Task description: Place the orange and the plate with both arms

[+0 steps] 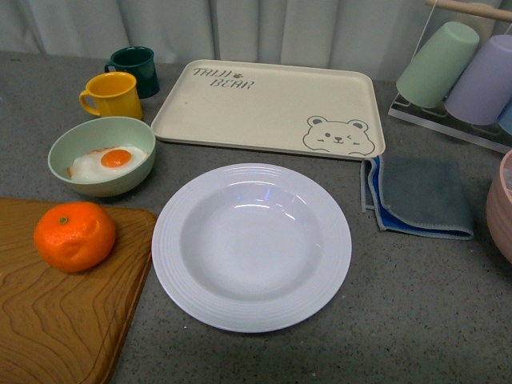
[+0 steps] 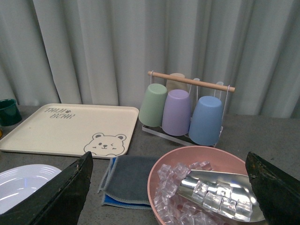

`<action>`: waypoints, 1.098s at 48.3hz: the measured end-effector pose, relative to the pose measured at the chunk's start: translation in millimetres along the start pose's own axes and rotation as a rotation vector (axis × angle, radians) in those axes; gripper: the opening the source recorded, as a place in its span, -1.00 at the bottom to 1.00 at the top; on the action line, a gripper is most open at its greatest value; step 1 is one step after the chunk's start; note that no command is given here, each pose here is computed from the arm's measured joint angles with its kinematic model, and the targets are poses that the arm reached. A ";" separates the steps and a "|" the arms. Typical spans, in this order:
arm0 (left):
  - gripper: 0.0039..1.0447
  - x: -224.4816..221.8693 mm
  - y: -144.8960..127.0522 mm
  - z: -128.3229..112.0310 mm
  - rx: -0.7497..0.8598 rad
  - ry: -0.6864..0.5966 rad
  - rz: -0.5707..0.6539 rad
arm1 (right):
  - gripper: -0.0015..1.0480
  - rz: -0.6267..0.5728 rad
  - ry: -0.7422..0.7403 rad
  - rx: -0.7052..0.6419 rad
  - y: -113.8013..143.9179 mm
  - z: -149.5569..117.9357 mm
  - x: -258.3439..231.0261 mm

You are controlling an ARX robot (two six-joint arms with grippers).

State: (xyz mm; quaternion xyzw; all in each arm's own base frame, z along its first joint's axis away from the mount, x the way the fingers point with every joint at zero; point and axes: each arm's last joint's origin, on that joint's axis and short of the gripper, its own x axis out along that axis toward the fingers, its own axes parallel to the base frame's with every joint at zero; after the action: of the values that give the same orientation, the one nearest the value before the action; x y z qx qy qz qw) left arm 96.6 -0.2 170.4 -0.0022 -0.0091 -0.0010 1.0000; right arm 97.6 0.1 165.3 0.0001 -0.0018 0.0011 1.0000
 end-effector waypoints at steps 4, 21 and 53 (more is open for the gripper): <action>0.88 0.0 0.0 0.0 0.000 0.000 0.000 | 0.82 0.000 0.000 0.000 0.0 0.0 0.0; 0.88 0.0 0.0 0.0 0.000 0.000 0.000 | 0.82 0.000 0.000 0.000 0.0 0.0 0.0; 0.88 0.0 0.0 0.0 0.000 0.000 0.000 | 0.82 0.000 0.000 0.000 0.0 0.0 0.0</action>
State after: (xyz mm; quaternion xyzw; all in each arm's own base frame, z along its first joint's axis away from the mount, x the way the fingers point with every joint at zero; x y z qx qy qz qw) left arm 96.6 -0.2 170.4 -0.0022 -0.0091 -0.0010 1.0000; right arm 97.6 0.1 165.3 0.0001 -0.0018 0.0011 1.0000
